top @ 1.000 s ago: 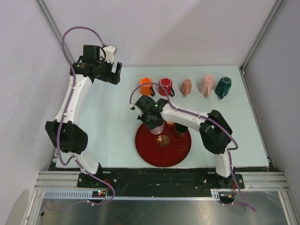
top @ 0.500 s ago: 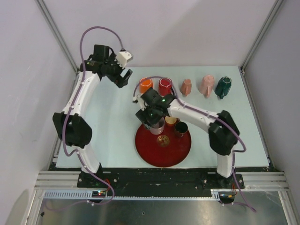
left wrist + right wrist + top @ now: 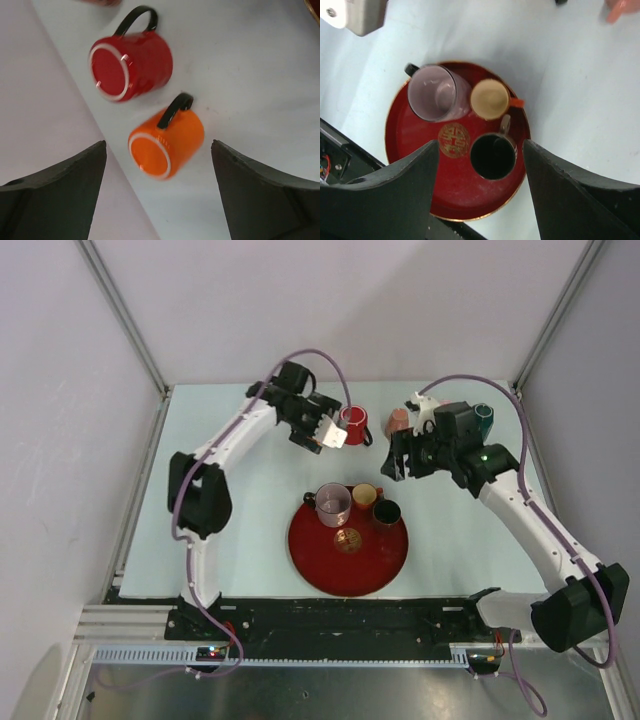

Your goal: Turn the mug right side up

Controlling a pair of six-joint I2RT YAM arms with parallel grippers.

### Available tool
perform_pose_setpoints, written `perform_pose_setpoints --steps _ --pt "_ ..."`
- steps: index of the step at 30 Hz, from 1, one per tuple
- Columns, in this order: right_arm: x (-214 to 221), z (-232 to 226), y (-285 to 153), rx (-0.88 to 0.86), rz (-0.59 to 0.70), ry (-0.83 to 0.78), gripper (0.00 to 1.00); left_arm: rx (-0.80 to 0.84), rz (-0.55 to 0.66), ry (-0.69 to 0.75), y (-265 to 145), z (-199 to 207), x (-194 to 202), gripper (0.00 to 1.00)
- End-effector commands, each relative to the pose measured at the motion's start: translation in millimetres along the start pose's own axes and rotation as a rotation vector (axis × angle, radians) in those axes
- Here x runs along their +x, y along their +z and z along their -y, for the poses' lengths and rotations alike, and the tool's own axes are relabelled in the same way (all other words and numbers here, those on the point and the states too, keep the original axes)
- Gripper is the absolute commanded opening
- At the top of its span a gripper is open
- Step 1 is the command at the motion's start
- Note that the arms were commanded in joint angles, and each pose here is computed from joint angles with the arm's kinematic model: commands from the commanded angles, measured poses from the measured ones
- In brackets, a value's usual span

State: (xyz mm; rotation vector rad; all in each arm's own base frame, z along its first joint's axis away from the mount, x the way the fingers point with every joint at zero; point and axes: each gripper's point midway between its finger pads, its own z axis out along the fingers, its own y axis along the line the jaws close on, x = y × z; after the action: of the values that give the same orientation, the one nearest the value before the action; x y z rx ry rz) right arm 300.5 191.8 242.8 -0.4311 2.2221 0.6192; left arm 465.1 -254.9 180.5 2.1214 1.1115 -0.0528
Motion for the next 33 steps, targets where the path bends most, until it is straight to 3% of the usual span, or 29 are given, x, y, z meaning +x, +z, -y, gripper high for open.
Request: perform_pose_setpoints --steps 1,8,17,23,25,33 --pt "22.1 4.7 -1.8 -0.011 -0.046 0.055 0.72 0.049 -0.031 0.276 39.6 -11.3 8.7 0.87" --pt "40.0 16.1 -3.0 0.004 -0.062 0.089 0.72 0.121 -0.120 0.345 74.9 -4.3 38.0 0.76" --pt "43.4 28.6 1.4 0.006 -0.074 0.119 0.72 0.156 -0.181 0.359 105.8 -2.5 55.5 0.72" --pt "41.2 34.6 -0.5 0.008 -0.066 0.133 0.72 0.197 -0.206 0.371 116.5 9.8 64.1 0.64" --pt "41.2 35.1 -0.1 0.006 -0.067 0.138 0.71 0.217 -0.214 0.379 118.8 16.0 66.4 0.56" --pt "36.0 33.7 0.4 -0.002 -0.047 0.150 0.71 0.191 -0.253 0.290 105.6 12.0 67.9 0.05"
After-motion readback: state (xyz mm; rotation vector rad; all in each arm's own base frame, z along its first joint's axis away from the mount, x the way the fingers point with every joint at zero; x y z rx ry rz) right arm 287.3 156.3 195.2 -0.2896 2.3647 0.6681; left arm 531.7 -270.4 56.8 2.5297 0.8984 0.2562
